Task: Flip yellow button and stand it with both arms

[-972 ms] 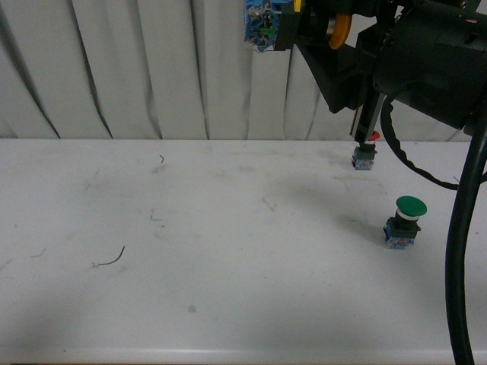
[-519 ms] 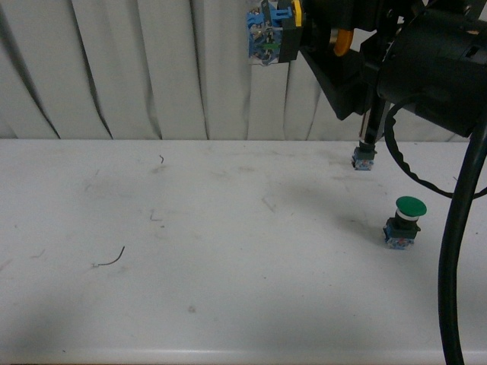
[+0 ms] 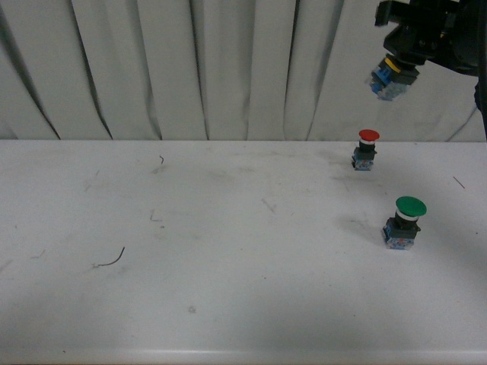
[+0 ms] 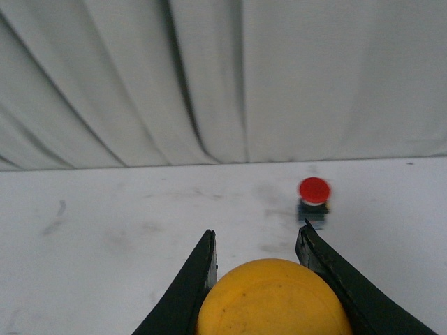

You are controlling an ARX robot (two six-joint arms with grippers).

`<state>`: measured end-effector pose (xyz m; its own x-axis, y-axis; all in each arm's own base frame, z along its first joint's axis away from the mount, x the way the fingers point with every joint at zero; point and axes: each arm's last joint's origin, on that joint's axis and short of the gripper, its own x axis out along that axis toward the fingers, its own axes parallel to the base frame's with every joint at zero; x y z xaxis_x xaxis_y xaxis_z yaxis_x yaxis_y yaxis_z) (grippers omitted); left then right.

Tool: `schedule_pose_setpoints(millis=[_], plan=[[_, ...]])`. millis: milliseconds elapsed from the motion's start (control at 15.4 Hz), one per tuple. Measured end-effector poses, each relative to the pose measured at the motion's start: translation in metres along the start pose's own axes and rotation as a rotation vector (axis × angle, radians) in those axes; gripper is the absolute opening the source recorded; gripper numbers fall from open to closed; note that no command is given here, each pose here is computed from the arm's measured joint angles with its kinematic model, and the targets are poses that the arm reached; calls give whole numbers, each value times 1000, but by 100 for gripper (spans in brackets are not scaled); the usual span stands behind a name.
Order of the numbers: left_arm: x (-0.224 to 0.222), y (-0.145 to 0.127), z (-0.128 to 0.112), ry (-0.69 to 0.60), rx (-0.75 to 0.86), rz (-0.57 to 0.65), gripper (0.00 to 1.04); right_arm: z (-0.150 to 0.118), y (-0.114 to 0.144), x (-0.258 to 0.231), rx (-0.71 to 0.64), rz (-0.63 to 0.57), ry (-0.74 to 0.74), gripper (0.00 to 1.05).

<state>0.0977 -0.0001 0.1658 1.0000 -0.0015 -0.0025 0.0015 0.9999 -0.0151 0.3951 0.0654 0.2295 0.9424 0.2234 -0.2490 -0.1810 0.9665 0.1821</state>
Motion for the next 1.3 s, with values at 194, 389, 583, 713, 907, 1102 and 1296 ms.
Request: schedule_pose_setpoints(millis=[194, 389, 583, 713, 907, 1102, 1296], plan=[[0, 0, 0, 0, 0, 0, 98, 14, -27, 19, -89, -170, 53, 34], [0, 0, 0, 0, 0, 0, 98, 0, -35, 44, -119, -233, 105, 34], [0, 0, 0, 0, 0, 0, 98, -8, -43, 69, -106, -342, 111, 34], [0, 0, 0, 0, 0, 0, 98, -24, -51, 88, -75, -450, 132, 34], [0, 0, 0, 0, 0, 0, 98, -53, -59, 107, -4, -530, 182, 34], [0, 0, 0, 0, 0, 0, 98, -60, -60, 124, 47, -549, 198, 34], [0, 0, 0, 0, 0, 0, 98, -78, -53, 139, 80, -549, 253, 34]])
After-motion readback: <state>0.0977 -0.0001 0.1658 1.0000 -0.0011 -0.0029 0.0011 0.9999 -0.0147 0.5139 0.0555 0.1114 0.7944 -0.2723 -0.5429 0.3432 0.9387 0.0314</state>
